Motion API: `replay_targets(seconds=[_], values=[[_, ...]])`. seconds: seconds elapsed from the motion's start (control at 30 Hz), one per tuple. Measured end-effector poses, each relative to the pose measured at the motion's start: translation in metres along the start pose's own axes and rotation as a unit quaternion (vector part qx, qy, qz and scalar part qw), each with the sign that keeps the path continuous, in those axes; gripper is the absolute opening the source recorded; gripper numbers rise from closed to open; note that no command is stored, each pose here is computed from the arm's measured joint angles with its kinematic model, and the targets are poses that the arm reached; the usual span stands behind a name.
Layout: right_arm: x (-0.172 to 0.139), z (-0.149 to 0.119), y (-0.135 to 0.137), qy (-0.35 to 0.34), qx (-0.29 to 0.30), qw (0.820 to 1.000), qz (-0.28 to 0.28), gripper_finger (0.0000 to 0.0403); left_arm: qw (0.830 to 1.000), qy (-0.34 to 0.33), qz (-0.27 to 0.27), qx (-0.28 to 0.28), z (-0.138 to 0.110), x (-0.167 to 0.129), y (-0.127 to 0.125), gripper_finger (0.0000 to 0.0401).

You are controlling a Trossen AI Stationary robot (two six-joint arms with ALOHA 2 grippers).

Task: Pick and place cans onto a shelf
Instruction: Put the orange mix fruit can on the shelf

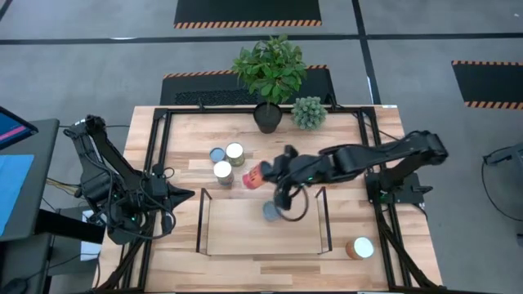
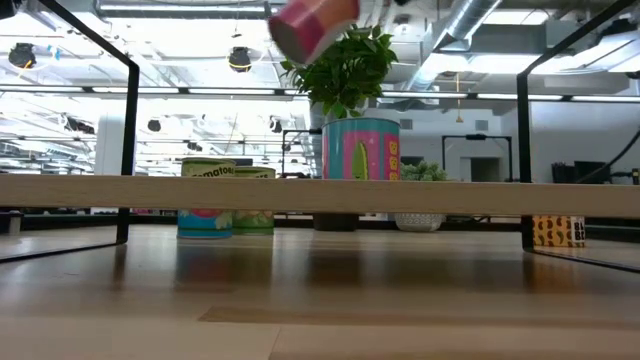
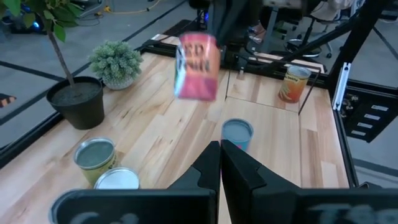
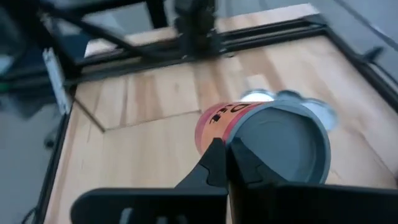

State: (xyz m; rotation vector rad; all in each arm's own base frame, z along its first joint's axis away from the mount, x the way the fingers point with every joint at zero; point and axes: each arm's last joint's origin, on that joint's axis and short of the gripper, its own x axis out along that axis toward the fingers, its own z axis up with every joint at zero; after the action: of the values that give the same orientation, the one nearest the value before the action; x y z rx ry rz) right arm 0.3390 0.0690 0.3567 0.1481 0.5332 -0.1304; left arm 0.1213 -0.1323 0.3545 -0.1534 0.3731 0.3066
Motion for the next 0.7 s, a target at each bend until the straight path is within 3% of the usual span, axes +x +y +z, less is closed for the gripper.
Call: replay_targets(seconds=[0.2, 0.4, 0.7], values=[[0.043, 0.006, 0.02, 0.054, -0.069, 0.995, 0.039, 0.0004, 1.0, 0.0, 0.0, 0.001, 0.0, 0.0, 0.0, 0.0], [0.08, 0.0, 0.036, 0.122, -0.123, 0.984, 0.044, 0.0004, 1.0, 0.004, -0.003, 0.001, 0.0, 0.0, 0.0, 0.0], [0.115, -0.012, 0.059, 0.187, -0.171, 0.965, 0.06, 0.0004, 1.0, 0.01, -0.007, 0.005, -0.001, 0.0, 0.0, 0.0]])
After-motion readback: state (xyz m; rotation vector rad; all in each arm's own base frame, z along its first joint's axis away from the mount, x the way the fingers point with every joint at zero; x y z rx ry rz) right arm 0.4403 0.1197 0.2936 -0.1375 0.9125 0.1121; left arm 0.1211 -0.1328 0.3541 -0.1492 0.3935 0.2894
